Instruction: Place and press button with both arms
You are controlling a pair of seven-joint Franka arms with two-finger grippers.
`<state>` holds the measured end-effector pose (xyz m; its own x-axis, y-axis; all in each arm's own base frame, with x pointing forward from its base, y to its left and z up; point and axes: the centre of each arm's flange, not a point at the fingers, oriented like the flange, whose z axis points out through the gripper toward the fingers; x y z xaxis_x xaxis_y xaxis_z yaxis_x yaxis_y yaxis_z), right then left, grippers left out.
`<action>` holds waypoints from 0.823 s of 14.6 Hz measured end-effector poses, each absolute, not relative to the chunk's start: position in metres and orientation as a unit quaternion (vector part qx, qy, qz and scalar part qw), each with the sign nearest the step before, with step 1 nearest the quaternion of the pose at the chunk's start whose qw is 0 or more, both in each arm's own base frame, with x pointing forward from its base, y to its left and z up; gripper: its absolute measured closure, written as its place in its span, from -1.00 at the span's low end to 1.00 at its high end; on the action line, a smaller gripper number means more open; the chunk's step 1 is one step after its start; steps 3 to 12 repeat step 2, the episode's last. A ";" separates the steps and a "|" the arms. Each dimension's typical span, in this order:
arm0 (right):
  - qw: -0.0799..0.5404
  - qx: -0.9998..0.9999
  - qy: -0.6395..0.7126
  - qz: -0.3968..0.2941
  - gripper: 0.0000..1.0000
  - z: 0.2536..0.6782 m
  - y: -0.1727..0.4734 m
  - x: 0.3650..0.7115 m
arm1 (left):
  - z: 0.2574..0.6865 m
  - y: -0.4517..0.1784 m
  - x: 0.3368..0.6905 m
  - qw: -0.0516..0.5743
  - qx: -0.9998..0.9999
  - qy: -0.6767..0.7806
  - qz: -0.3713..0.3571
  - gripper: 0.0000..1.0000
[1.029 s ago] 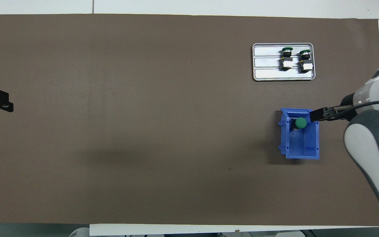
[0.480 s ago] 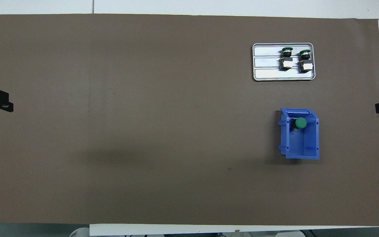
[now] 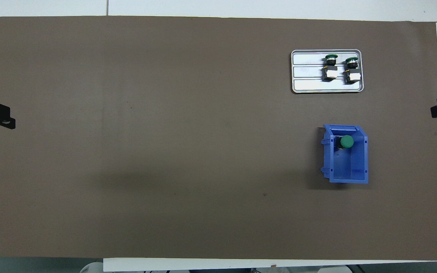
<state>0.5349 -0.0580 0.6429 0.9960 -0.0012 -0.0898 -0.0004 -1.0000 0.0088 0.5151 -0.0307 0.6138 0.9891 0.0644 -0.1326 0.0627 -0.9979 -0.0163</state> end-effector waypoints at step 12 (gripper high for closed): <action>0.004 0.999 0.000 -0.045 -0.99 0.643 -0.057 0.535 | 0.614 -0.031 0.515 0.006 -0.997 -0.032 0.067 -1.00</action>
